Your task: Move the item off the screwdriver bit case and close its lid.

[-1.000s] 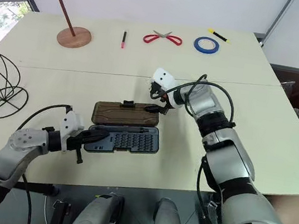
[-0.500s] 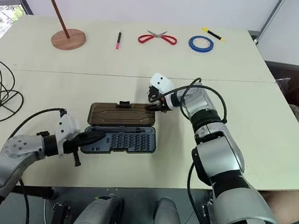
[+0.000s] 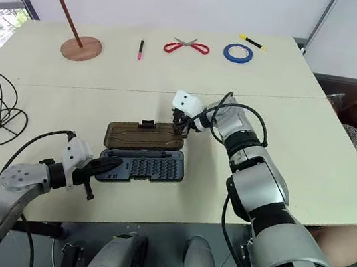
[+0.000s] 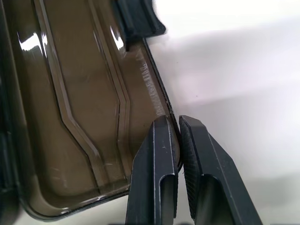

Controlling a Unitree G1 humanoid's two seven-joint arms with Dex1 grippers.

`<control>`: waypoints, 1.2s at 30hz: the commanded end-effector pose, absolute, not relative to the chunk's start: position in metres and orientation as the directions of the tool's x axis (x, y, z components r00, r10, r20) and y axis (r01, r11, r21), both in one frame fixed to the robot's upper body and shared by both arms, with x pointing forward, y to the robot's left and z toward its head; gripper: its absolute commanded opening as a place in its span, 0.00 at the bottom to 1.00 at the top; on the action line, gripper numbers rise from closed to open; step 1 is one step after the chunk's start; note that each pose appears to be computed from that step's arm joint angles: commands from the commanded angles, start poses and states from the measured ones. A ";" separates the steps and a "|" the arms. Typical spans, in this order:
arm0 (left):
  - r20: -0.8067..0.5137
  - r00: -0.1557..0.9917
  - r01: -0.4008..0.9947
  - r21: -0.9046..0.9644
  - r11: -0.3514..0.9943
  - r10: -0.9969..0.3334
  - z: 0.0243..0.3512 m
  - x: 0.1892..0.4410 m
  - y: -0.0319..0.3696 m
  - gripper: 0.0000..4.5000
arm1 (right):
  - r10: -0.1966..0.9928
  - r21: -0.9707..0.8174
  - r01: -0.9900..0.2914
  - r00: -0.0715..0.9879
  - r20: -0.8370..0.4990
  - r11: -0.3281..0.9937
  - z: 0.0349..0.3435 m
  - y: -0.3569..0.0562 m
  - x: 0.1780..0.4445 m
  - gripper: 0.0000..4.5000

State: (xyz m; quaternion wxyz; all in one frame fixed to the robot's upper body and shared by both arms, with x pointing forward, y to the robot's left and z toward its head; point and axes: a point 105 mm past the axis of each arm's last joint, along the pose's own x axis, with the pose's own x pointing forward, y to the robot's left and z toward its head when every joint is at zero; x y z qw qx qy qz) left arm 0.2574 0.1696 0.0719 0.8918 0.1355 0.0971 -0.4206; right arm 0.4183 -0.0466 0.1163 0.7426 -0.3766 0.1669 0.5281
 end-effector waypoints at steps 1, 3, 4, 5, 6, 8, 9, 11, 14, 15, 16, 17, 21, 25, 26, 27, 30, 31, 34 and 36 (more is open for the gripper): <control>-0.372 0.611 0.776 0.110 0.621 -0.698 0.054 0.251 0.175 0.00 | 0.667 -0.609 -0.775 0.545 -0.508 0.170 0.149 -0.051 0.432 0.01; -0.370 0.610 0.778 0.112 0.618 -0.700 0.056 0.253 0.173 0.00 | 0.682 -0.700 -0.693 0.598 -0.422 0.174 0.164 -0.053 0.432 0.01; -0.371 0.609 0.779 0.113 0.617 -0.701 0.057 0.253 0.173 0.00 | 0.693 -0.721 -0.666 0.611 -0.382 0.190 0.169 -0.054 0.429 0.01; -0.370 0.608 0.779 0.112 0.616 -0.702 0.058 0.255 0.172 0.00 | 0.710 -0.753 -0.629 0.619 -0.335 0.192 0.175 -0.055 0.423 0.01; -0.369 0.609 0.779 0.112 0.617 -0.702 0.060 0.256 0.172 0.00 | 0.724 -0.783 -0.591 0.625 -0.292 0.195 0.180 -0.055 0.416 0.01; -0.369 0.610 0.779 0.114 0.617 -0.702 0.063 0.259 0.173 0.00 | 0.731 -0.815 -0.535 0.645 -0.224 0.222 0.186 -0.059 0.401 0.01; -0.369 0.610 0.779 0.116 0.617 -0.701 0.064 0.261 0.173 0.00 | 0.729 -0.819 -0.524 0.652 -0.208 0.235 0.187 -0.061 0.395 0.01; -0.366 0.611 0.778 0.118 0.617 -0.702 0.068 0.265 0.172 0.00 | 0.721 -0.825 -0.501 0.670 -0.178 0.261 0.188 -0.067 0.381 0.01; -0.363 0.612 0.778 0.119 0.617 -0.702 0.072 0.269 0.172 0.00 | 0.710 -0.831 -0.485 0.684 -0.167 0.272 0.188 -0.074 0.361 0.01; -0.363 0.612 0.778 0.120 0.616 -0.702 0.073 0.271 0.172 0.00 | 0.707 -0.826 -0.490 0.687 -0.169 0.278 0.188 -0.075 0.356 0.01; -0.362 0.612 0.778 0.120 0.616 -0.703 0.074 0.273 0.171 0.00 | 0.706 -0.821 -0.496 0.687 -0.172 0.283 0.187 -0.074 0.351 0.01; -0.360 0.612 0.779 0.120 0.616 -0.704 0.075 0.275 0.171 0.00 | 0.707 -0.813 -0.505 0.685 -0.174 0.290 0.186 -0.072 0.346 0.01; -0.349 0.612 0.780 0.115 0.615 -0.710 0.081 0.280 0.168 0.00 | 0.731 -0.797 -0.535 0.658 -0.183 0.281 0.179 -0.058 0.331 0.01; -0.326 0.622 0.773 0.110 0.625 -0.712 0.089 0.284 0.169 0.00 | 0.727 -0.796 -0.527 0.666 -0.169 0.298 0.181 -0.053 0.332 0.01; -0.318 0.623 0.773 0.106 0.626 -0.715 0.092 0.285 0.169 0.00 | 0.727 -0.799 -0.524 0.665 -0.167 0.295 0.182 -0.052 0.333 0.01; -0.308 0.623 0.773 0.104 0.626 -0.719 0.096 0.286 0.168 0.00 | 0.727 -0.802 -0.520 0.666 -0.166 0.293 0.182 -0.052 0.333 0.01; -0.266 0.626 0.774 0.097 0.626 -0.733 0.111 0.290 0.165 0.00 | 0.727 -0.804 -0.518 0.666 -0.165 0.292 0.183 -0.051 0.334 0.01; -0.240 0.626 0.775 0.079 0.627 -0.742 0.120 0.291 0.162 0.00 | 0.727 -0.806 -0.516 0.666 -0.166 0.289 0.182 -0.051 0.335 0.01; -0.102 0.598 0.801 0.030 0.598 -0.795 0.166 0.297 0.146 0.00 | 0.727 -0.813 -0.511 0.666 -0.170 0.278 0.182 -0.052 0.336 0.01; 0.000 0.590 0.807 -0.005 0.590 -0.807 0.197 0.301 0.141 0.00 | 0.726 -0.817 -0.508 0.665 -0.172 0.272 0.182 -0.053 0.337 0.01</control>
